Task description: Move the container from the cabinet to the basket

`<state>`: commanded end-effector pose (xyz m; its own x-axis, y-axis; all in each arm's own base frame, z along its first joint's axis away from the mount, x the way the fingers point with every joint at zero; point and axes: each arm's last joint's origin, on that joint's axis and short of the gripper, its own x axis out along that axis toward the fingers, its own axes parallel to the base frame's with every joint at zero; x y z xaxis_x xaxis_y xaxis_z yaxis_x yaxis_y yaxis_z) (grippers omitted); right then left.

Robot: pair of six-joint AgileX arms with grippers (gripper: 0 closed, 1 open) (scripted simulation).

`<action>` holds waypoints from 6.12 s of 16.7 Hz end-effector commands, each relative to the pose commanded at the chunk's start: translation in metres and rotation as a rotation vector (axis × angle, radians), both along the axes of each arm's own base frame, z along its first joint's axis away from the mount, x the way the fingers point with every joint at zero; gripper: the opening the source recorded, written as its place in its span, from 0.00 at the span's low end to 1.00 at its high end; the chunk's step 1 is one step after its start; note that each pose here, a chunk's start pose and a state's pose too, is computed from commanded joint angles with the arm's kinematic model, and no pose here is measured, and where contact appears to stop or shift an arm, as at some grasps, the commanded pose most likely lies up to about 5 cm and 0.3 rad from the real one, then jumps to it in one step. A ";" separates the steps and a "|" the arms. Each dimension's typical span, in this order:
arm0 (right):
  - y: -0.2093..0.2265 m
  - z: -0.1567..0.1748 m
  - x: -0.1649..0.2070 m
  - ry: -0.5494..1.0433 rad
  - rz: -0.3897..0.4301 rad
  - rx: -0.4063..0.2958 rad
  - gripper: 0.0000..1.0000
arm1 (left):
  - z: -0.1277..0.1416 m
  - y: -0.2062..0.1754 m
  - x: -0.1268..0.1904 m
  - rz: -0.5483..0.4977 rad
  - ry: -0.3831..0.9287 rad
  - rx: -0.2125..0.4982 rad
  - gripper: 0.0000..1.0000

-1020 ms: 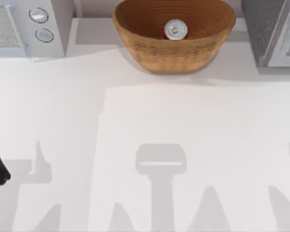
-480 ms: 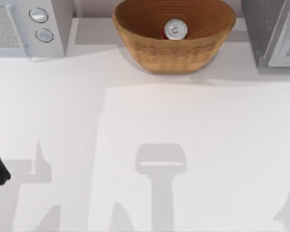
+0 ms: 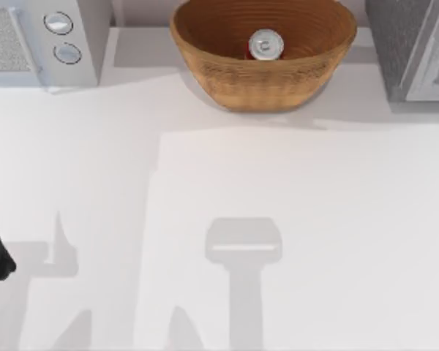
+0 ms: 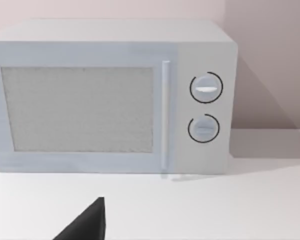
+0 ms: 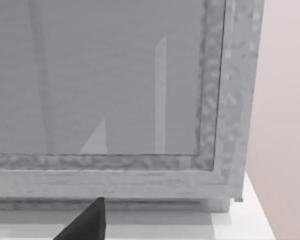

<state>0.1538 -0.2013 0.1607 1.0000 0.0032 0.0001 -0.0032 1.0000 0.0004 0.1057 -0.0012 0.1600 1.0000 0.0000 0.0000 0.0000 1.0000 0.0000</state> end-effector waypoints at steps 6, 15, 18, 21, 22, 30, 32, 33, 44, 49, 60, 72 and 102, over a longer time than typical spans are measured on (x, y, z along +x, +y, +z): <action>-0.010 0.010 0.006 -0.001 0.000 -0.001 1.00 | 0.000 0.000 0.000 0.000 0.000 0.000 1.00; -0.073 0.144 0.035 0.013 0.001 0.022 1.00 | 0.000 0.000 0.000 0.000 0.000 0.000 1.00; -0.070 0.212 0.034 0.019 0.001 0.033 1.00 | 0.000 0.000 0.000 0.000 0.000 0.000 1.00; -0.049 0.274 0.024 0.022 0.001 0.037 1.00 | 0.000 0.000 0.000 0.000 0.000 0.000 1.00; -0.040 0.292 0.020 0.020 0.001 0.035 1.00 | 0.000 0.000 0.000 0.000 0.000 0.000 1.00; 0.001 0.349 0.000 0.002 0.002 0.004 1.00 | 0.000 0.000 0.000 0.000 0.000 0.000 1.00; 0.000 0.350 0.000 0.001 -0.001 0.002 1.00 | 0.000 0.000 0.000 0.000 0.000 0.000 1.00; 0.000 0.350 0.000 0.001 -0.001 0.002 1.00 | 0.000 0.000 0.000 0.000 0.000 0.000 1.00; 0.113 0.355 0.096 -0.005 -0.001 0.006 1.00 | 0.000 0.000 0.000 0.000 0.000 0.000 1.00; 0.225 0.354 0.105 -0.004 -0.001 0.007 1.00 | 0.000 0.000 0.000 0.000 0.000 0.000 1.00; 0.300 0.350 0.073 0.001 -0.001 0.002 1.00 | 0.000 0.000 0.000 0.000 0.000 0.000 1.00; 0.289 0.356 0.115 -0.020 -0.044 -0.001 1.00 | 0.000 0.000 0.000 0.000 0.000 0.000 1.00; 0.200 -0.001 -0.048 0.000 -0.003 0.000 1.00 | 0.000 0.000 0.000 0.000 0.000 0.000 1.00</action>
<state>0.1057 -0.0012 0.1600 1.0000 0.0000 0.0000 0.0000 1.0000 0.0000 0.1057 -0.0012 0.1600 1.0000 0.0000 0.0000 0.0000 1.0000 0.0000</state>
